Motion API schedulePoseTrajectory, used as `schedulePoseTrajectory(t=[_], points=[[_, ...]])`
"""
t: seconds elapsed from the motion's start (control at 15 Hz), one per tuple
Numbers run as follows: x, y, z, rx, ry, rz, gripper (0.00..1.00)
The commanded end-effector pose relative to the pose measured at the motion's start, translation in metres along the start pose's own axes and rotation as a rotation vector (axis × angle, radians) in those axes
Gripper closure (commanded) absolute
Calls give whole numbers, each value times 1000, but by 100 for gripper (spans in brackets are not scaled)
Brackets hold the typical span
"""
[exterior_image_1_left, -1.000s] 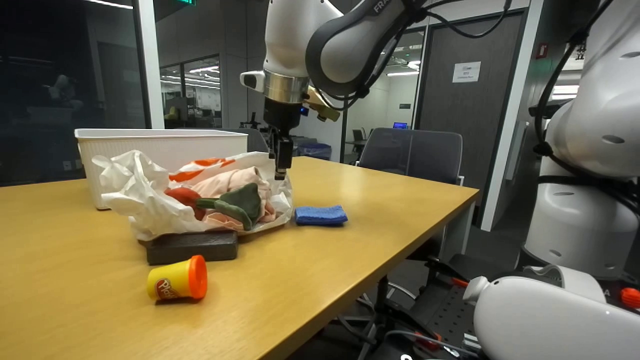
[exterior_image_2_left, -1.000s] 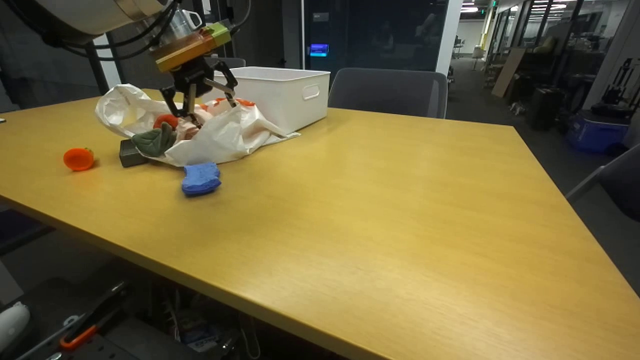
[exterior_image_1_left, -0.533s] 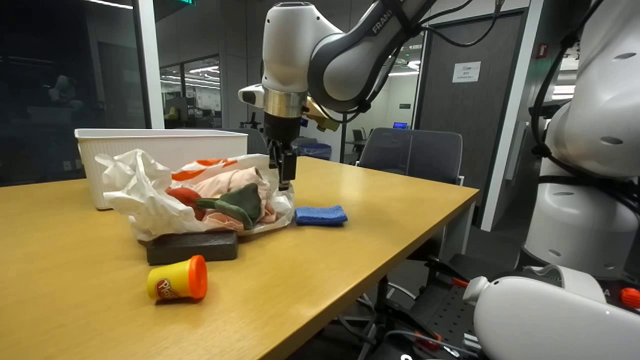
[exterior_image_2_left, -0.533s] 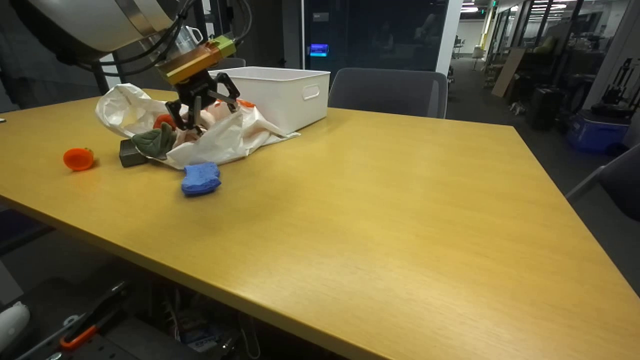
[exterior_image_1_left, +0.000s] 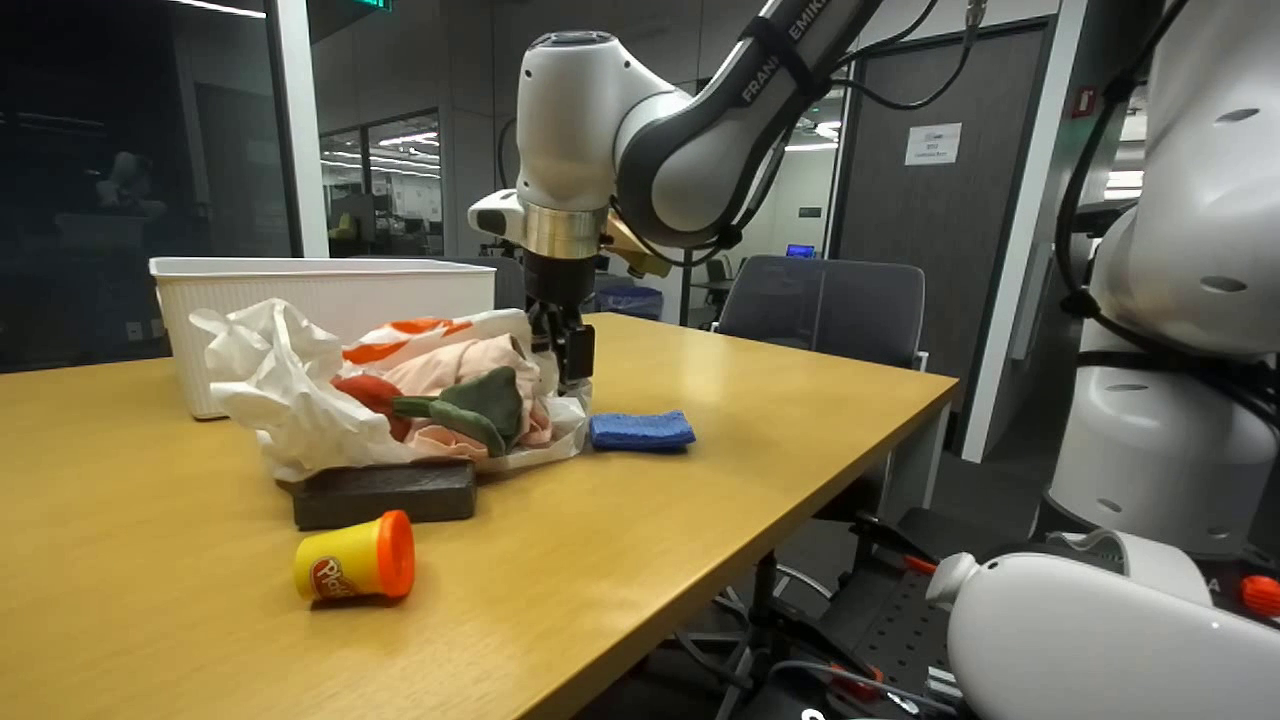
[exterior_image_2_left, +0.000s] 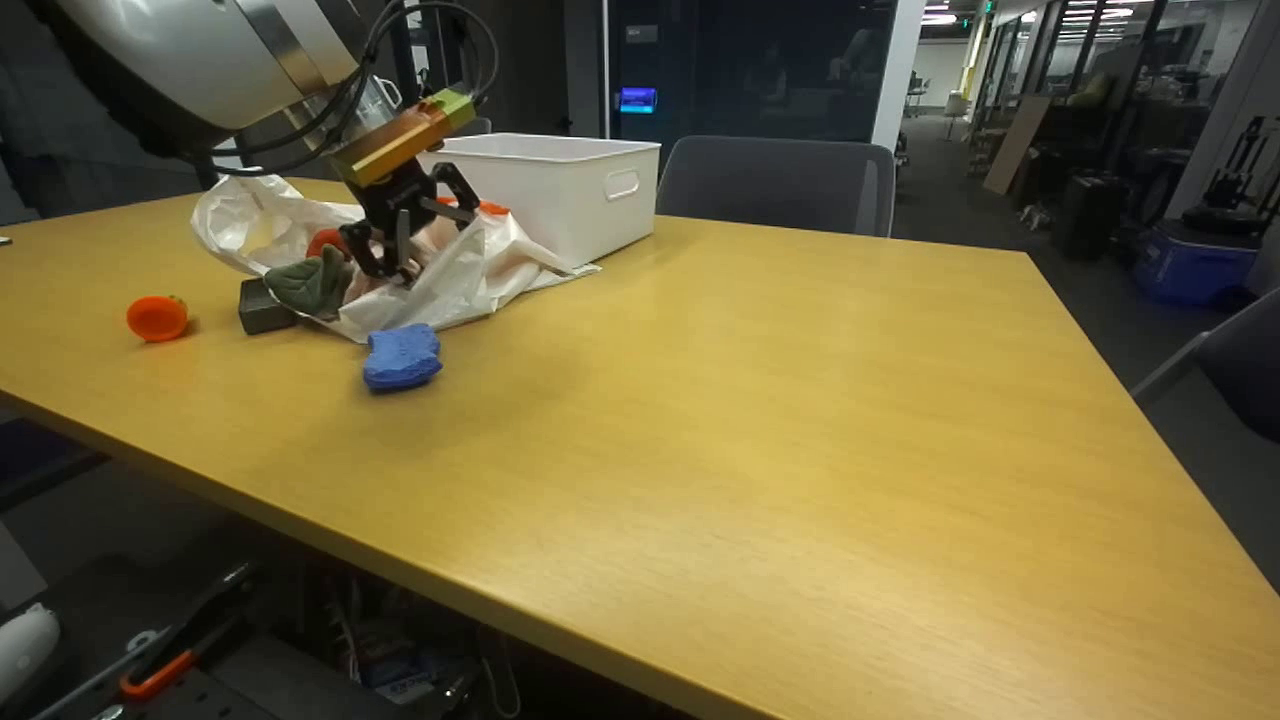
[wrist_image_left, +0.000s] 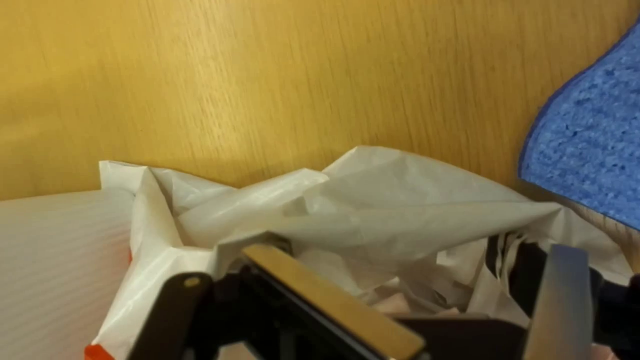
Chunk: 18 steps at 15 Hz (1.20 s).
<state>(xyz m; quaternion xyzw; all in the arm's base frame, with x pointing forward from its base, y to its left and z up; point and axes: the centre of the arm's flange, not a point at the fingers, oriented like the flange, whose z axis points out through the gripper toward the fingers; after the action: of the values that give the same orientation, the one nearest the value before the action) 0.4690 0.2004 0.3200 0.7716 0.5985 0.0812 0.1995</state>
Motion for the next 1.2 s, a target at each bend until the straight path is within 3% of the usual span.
schedulePoseTrajectory(t=[0.0, 0.13, 0.2, 0.33, 0.73, 1.0, 1.13], points=[[9, 7, 9, -33, 33, -56, 0], [11, 8, 12, -48, 49, -71, 0], [11, 10, 12, -44, 57, -74, 24], [10, 12, 14, -41, 70, -71, 33], [2, 17, 15, -56, 98, -68, 80], [-1, 19, 11, -63, 103, -65, 89], [-5, 21, 2, -71, 103, -59, 83]])
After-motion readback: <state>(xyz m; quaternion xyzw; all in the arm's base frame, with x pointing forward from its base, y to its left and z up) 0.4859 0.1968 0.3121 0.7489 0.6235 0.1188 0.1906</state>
